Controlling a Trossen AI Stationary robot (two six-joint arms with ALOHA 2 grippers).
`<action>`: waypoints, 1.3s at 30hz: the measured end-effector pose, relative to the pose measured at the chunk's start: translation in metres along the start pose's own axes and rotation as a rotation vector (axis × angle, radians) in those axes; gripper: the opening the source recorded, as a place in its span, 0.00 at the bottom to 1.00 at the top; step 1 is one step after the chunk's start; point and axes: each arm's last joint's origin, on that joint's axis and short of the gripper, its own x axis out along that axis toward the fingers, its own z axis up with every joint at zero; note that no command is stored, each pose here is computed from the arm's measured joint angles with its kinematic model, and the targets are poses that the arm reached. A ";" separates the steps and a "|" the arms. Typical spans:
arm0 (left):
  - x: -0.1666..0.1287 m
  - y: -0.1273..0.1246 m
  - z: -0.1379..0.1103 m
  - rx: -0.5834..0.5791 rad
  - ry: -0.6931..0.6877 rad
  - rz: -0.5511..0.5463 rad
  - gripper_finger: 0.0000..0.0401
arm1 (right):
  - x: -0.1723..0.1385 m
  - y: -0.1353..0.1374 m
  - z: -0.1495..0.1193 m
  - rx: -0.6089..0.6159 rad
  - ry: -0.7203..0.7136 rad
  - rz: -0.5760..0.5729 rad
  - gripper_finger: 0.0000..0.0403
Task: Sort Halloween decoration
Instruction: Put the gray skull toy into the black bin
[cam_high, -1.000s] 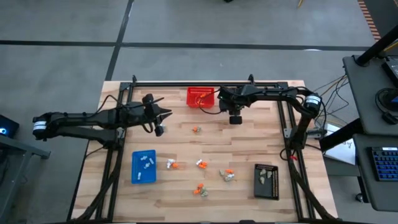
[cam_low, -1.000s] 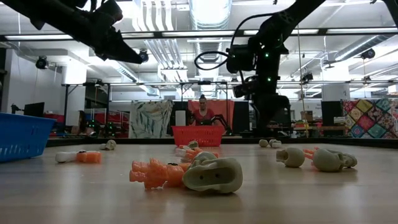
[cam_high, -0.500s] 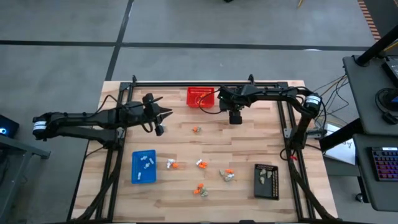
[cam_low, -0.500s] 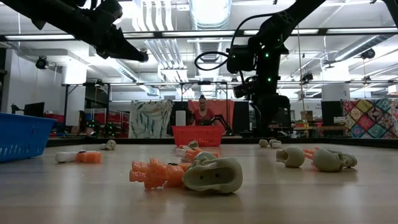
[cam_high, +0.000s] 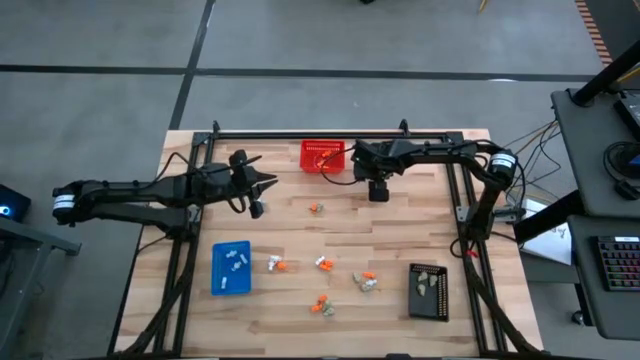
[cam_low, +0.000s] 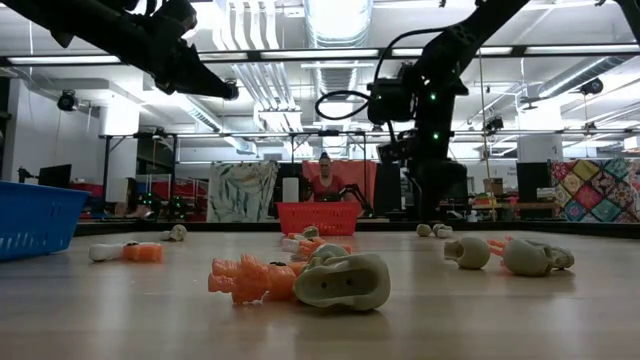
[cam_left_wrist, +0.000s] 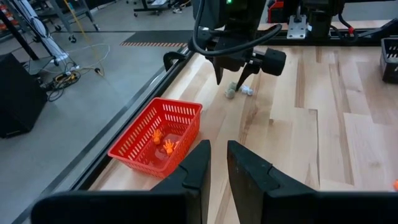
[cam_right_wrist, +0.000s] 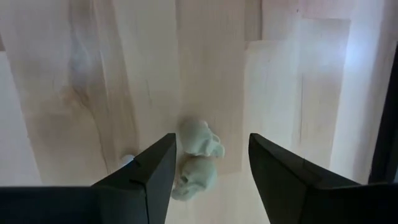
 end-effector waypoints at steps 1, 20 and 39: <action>0.000 0.000 0.000 0.000 0.000 0.000 0.09 | 0.001 0.000 -0.001 0.000 0.001 0.000 0.48; 0.000 0.000 0.000 0.000 -0.001 0.000 0.09 | 0.016 -0.001 -0.009 0.024 -0.019 -0.016 0.48; 0.000 0.000 0.001 -0.002 -0.006 0.000 0.09 | 0.034 -0.004 -0.002 -0.019 0.020 0.020 0.37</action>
